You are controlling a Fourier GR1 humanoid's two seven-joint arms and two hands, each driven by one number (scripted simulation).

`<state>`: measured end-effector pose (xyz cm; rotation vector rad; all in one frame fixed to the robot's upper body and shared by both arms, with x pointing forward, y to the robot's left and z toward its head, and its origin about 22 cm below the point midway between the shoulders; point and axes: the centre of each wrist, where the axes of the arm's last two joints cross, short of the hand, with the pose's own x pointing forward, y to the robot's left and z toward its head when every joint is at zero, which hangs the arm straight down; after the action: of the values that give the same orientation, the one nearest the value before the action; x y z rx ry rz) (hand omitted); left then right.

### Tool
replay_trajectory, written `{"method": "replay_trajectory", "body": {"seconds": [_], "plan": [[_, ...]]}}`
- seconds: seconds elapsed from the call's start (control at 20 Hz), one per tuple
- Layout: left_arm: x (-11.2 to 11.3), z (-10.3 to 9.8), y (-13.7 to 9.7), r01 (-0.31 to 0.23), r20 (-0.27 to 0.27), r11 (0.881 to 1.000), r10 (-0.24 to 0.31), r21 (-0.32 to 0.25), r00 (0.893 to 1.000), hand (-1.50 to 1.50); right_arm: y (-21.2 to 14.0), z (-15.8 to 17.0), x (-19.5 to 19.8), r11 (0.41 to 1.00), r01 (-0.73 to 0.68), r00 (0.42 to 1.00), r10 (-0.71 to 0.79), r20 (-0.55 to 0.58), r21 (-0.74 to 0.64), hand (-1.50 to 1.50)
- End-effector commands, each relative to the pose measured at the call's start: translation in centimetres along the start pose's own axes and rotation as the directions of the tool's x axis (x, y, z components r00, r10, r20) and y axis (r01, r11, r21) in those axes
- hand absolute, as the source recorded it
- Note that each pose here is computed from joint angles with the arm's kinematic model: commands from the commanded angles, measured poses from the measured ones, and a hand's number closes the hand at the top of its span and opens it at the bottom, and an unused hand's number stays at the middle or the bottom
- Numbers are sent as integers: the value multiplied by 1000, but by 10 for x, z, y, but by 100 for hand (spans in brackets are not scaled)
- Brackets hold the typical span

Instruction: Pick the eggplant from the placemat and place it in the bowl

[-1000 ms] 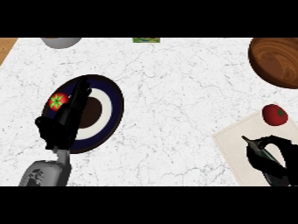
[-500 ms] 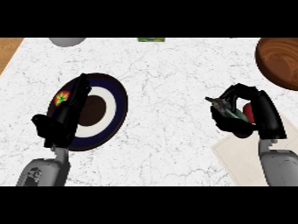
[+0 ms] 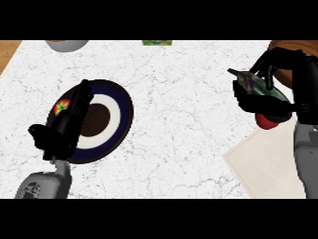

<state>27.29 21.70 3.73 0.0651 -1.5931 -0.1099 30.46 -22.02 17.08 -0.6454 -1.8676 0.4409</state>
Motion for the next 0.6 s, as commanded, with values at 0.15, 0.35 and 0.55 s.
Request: {"method": "replay_trajectory", "body": {"seconds": [0.15, 0.35, 0.55], "plan": [[-6, -2, 3, -7, 9, 1000, 7, -4, 1000, 0, -39, -47, 50, 991, -123, 990, 118, -76, -61, 150], [-21, 3, 3, 0, -13, 1000, 0, -9, 1000, 0, -54, -79, 53, 988, -101, 991, 90, -97, -115, 150], [-6, 4, 9, 5, 14, 1000, -5, -7, 1000, 0, -73, -110, 39, 979, -144, 982, 123, -144, -145, 150]]}}
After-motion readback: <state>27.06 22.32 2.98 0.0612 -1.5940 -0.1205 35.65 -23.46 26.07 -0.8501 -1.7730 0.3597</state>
